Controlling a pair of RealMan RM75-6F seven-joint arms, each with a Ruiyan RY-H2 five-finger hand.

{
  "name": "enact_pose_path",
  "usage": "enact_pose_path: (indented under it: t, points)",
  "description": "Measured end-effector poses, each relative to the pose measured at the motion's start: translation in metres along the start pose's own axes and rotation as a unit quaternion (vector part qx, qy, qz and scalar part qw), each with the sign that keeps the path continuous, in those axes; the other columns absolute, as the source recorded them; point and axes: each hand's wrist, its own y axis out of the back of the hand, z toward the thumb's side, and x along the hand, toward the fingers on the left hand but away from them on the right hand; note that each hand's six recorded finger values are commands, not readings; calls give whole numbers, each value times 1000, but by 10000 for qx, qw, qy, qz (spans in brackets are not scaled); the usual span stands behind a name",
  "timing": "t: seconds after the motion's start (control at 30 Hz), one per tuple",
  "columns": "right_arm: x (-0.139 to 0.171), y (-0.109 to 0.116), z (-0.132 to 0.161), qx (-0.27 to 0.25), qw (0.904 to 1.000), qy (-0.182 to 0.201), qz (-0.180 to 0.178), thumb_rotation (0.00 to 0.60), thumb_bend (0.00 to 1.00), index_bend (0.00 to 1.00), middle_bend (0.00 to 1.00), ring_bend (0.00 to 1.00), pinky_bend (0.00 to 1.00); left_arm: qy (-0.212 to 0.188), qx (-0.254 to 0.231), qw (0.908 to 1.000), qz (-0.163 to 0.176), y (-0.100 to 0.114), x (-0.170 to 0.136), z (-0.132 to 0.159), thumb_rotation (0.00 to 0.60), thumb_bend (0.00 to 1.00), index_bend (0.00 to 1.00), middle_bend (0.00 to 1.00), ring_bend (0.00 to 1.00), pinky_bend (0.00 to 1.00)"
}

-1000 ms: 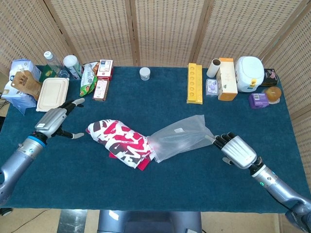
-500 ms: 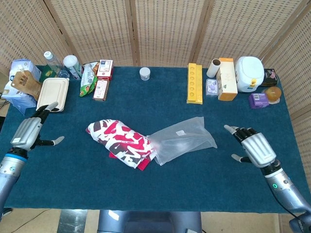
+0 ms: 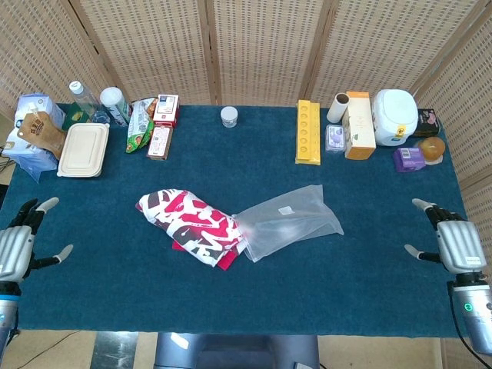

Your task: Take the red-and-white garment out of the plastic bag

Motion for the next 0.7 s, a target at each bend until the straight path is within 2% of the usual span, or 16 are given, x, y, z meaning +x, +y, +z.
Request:
enact_pose_path:
  t: [0.13, 0.3, 0.7]
  points:
    - [12, 0, -9, -25, 9997, -222, 30, 547, 116, 248, 312, 387, 424, 27, 140, 9998, 104, 0, -13, -1, 566, 206, 161, 182, 65, 223]
    - [33, 3, -17, -75, 9991, -408, -102, 549, 117, 257, 312, 385, 418, 2, 46, 9997, 223, -1, -35, 2, 565, 205, 176, 182, 66, 223]
    - [47, 6, -17, -74, 9990, -379, -227, 550, 117, 292, 312, 385, 416, 38, -269, 9994, 220, -4, -41, 7, 568, 206, 211, 182, 75, 223]
